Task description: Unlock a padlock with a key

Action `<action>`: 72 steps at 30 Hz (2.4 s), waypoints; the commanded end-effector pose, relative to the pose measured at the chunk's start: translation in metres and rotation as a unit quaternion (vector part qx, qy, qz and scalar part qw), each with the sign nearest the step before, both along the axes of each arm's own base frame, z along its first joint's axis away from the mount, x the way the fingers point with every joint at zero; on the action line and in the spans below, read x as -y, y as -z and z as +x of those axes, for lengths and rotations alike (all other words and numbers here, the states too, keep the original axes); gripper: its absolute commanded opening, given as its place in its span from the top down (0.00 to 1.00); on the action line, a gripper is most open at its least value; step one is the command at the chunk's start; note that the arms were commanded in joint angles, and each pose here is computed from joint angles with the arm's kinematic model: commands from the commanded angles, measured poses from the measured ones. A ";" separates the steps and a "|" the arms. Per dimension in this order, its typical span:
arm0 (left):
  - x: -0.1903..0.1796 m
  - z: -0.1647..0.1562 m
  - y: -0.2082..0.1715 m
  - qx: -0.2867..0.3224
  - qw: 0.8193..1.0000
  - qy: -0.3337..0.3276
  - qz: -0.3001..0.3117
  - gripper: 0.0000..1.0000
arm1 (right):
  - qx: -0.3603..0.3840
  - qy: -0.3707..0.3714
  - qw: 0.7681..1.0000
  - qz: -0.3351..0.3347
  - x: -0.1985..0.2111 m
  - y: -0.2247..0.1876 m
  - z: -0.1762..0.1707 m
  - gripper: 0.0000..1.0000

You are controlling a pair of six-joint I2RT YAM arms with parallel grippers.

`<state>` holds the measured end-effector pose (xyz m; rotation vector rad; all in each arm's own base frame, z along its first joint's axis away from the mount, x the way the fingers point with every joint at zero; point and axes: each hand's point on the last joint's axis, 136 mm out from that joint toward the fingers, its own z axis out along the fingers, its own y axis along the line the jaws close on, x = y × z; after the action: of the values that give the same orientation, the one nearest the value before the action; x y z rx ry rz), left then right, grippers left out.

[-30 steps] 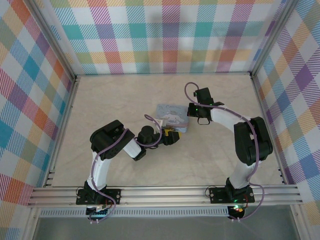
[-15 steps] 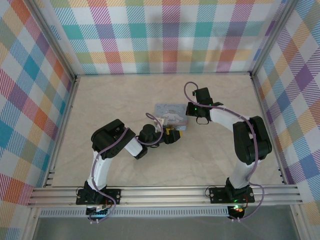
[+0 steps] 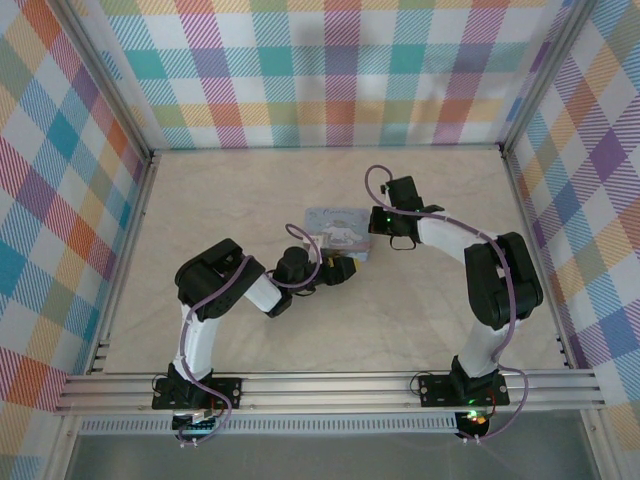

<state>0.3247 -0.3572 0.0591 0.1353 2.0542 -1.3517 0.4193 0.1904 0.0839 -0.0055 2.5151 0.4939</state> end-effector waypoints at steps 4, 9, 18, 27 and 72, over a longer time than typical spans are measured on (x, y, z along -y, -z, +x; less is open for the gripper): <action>-0.030 -0.017 0.063 -0.118 0.990 -0.011 0.082 0.43 | -0.024 -0.014 1.000 0.002 -0.006 0.011 -0.009 1.00; -0.035 -0.019 0.065 -0.132 0.987 -0.006 0.090 0.50 | -0.023 -0.015 1.000 0.001 -0.006 0.011 -0.009 1.00; -0.042 -0.019 0.064 -0.138 0.986 -0.004 0.094 0.59 | -0.021 -0.016 1.000 0.004 -0.007 0.010 -0.008 1.00; -0.046 -0.018 0.065 -0.152 0.983 0.002 0.106 0.57 | -0.020 -0.017 1.000 0.006 -0.008 0.011 -0.008 1.00; -0.022 0.003 0.015 -0.232 0.969 0.024 0.082 0.83 | 0.022 0.034 0.997 0.061 0.050 -0.035 -0.024 1.00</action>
<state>0.3408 -0.3376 0.0532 0.0471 2.4271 -1.2853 0.4039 0.1356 0.1049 0.1206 2.4656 0.5266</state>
